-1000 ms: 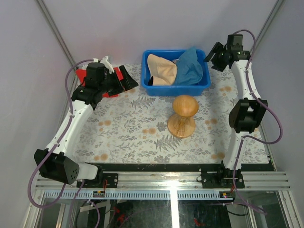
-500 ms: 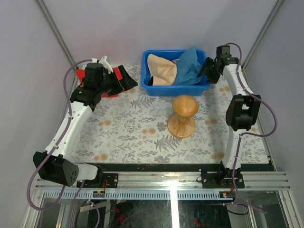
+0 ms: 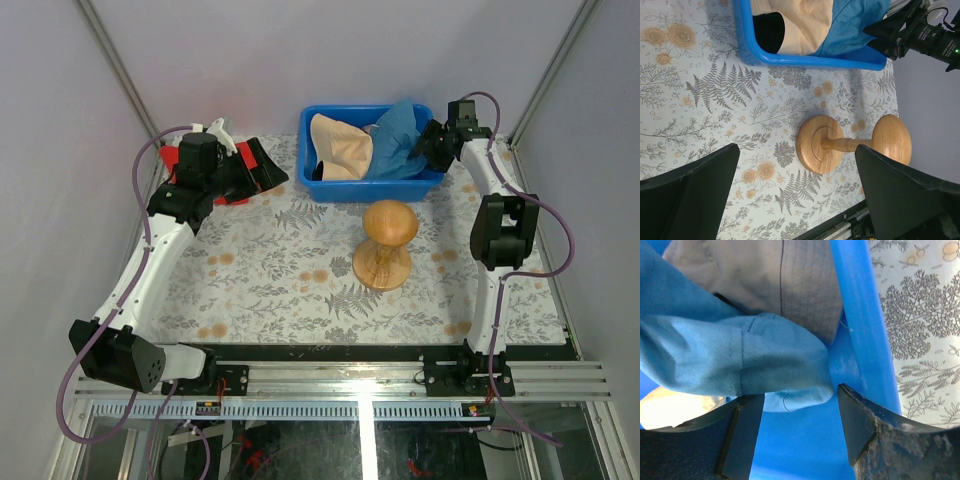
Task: Stack the hats
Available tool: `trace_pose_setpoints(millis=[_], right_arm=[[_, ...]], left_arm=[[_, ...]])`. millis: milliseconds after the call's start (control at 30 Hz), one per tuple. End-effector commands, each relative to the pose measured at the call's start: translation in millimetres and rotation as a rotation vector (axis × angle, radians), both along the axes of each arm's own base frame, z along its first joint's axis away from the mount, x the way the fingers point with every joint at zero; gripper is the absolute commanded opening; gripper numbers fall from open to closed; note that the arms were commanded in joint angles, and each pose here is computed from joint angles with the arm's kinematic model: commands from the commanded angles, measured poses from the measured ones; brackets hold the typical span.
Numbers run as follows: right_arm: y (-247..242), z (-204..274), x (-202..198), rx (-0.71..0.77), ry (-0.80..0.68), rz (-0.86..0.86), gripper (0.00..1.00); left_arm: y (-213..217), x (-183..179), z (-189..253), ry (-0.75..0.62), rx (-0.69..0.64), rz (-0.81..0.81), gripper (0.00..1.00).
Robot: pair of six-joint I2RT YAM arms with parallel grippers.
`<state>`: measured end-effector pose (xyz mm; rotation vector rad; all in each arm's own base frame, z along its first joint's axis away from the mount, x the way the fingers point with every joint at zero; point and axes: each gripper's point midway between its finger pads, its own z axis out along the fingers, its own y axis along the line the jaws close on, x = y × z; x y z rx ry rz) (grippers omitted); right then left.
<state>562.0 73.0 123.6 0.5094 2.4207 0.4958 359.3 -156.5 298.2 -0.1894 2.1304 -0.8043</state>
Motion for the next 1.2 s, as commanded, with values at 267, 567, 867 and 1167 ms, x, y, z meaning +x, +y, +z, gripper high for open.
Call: trace_pose_setpoints(millis=[267, 567, 867, 1167], right_arm=[[4, 13, 32, 0.012, -0.113, 0.002, 0.55], [-3, 61, 23, -0.035, -0.18, -0.001, 0.0], [17, 195, -20, 0.077, -0.358, 0.066, 0.0], [43, 280, -83, 0.228, -0.414, 0.168, 0.0]], left_arm=[[7, -1, 16, -0.033, 0.015, 0.027, 1.0], [6, 1, 22, -0.033, 0.008, 0.026, 1.0], [-7, -2, 39, -0.028, -0.069, -0.019, 1.0], [-29, -15, 46, 0.038, -0.186, -0.113, 0.99]])
